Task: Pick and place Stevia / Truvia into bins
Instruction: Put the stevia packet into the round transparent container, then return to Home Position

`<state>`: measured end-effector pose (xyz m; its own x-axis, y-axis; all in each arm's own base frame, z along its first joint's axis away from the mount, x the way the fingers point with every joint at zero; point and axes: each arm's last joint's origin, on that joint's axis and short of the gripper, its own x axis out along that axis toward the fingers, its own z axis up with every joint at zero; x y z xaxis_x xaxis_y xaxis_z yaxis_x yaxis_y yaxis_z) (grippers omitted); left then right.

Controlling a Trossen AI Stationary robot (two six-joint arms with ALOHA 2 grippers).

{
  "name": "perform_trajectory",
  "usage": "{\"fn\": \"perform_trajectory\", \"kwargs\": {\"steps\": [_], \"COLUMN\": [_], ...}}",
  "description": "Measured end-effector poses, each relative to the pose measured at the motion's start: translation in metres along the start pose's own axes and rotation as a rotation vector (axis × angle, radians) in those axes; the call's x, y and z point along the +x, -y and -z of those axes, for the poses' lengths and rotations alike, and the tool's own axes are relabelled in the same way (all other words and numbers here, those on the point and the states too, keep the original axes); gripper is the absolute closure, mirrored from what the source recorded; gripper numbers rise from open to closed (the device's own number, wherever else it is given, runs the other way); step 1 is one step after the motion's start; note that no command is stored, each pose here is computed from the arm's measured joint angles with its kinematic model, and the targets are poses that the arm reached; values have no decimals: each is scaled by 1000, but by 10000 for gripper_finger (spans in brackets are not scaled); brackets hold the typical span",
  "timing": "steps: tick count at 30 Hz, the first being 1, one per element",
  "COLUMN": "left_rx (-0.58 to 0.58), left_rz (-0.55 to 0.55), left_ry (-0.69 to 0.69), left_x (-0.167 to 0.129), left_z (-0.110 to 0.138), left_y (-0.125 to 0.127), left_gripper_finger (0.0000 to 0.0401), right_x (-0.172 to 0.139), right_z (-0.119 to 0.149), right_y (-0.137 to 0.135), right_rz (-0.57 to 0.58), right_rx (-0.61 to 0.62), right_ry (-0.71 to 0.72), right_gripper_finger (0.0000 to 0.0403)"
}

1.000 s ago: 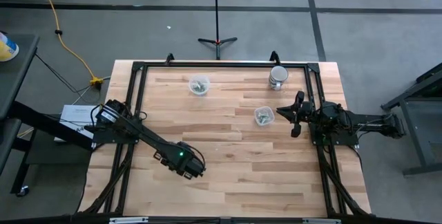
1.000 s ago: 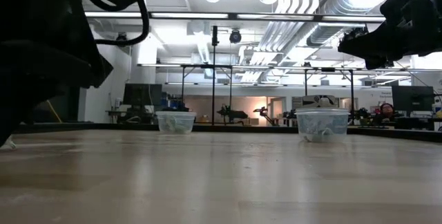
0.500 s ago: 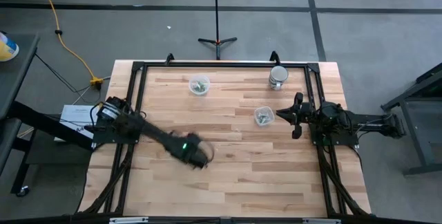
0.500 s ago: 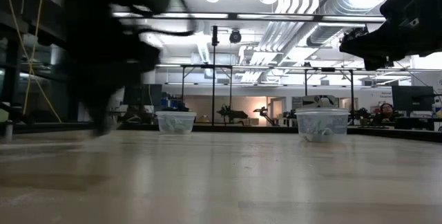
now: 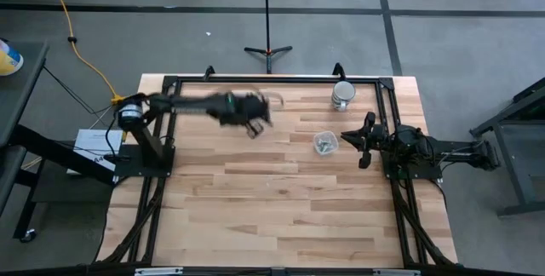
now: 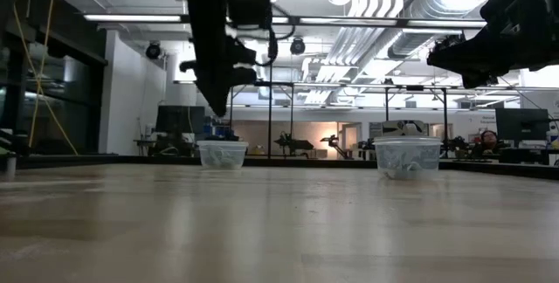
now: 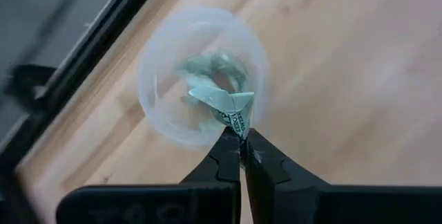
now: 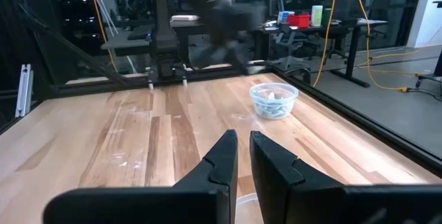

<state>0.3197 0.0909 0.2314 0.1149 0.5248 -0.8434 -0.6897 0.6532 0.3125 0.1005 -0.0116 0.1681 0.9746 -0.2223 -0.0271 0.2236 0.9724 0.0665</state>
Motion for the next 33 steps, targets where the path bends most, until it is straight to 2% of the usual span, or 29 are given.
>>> {"fn": "perform_trajectory", "kwargs": {"steps": [3, 6, 12, 19, 23, 25, 28, 31, 33], "left_rx": [-38, -45, -55, 11, 73, 116, 175, 208, 217], "left_rz": [110, 154, 251, 350, 481, 579, 676, 687, 662], "left_ry": [-28, -28, -35, 68, 329, 475, 659, 819, 854], "left_x": [25, 37, 46, 41, 10, -11, -46, -78, -85], "left_z": [-17, -24, -31, -40, -47, -41, -20, 19, 53], "left_y": [-26, -43, -64, -58, -36, -16, 12, 26, 29], "left_gripper_finger": [364, 354, 298, 218, 196, 194, 193, 193, 192], "right_x": [0, 0, 0, 0, 0, 0, 0, 0, 0], "right_z": [0, 0, 0, 1, 1, 2, 2, 2, 2], "right_y": [0, 0, 0, 0, 0, 0, 0, -1, -1], "right_rz": [-1, -2, -2, -2, -8, -14, -15, -33, -50], "right_rx": [0, 0, -1, -4, -4, -4, -3, -3, -3], "right_ry": [0, 0, -2, -7, -11, -18, -23, -26, -27], "right_gripper_finger": [371, 370, 371, 370, 371, 370, 371, 371, 371]}}
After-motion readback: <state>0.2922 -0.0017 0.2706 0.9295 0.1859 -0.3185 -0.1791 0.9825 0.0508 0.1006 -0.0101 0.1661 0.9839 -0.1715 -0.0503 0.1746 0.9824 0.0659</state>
